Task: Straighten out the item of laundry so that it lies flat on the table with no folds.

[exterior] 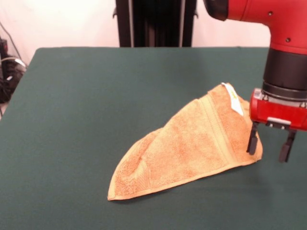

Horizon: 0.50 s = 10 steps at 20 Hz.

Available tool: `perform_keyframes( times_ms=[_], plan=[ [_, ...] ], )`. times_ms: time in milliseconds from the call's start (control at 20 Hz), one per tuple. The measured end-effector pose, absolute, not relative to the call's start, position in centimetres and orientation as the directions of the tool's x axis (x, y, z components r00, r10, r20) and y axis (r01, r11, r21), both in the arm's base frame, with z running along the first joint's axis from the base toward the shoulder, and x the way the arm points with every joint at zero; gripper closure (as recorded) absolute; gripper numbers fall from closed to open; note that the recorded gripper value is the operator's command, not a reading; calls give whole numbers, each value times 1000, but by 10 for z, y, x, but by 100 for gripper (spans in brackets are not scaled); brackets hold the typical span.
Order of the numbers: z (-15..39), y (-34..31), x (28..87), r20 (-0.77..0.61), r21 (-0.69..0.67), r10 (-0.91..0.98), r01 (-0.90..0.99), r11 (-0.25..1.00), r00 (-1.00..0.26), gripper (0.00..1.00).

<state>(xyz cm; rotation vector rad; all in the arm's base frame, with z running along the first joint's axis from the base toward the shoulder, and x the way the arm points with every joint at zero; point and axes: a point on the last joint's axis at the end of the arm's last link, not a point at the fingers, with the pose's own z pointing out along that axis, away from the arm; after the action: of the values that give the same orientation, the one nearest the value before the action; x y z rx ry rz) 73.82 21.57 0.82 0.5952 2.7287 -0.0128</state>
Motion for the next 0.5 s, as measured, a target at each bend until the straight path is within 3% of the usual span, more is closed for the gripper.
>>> perform_keyframes(
  times_ms=[500],
  plan=[
    [2, 213, 739, -349, 66, 402, 406, 911, -846, 0]
  ],
)
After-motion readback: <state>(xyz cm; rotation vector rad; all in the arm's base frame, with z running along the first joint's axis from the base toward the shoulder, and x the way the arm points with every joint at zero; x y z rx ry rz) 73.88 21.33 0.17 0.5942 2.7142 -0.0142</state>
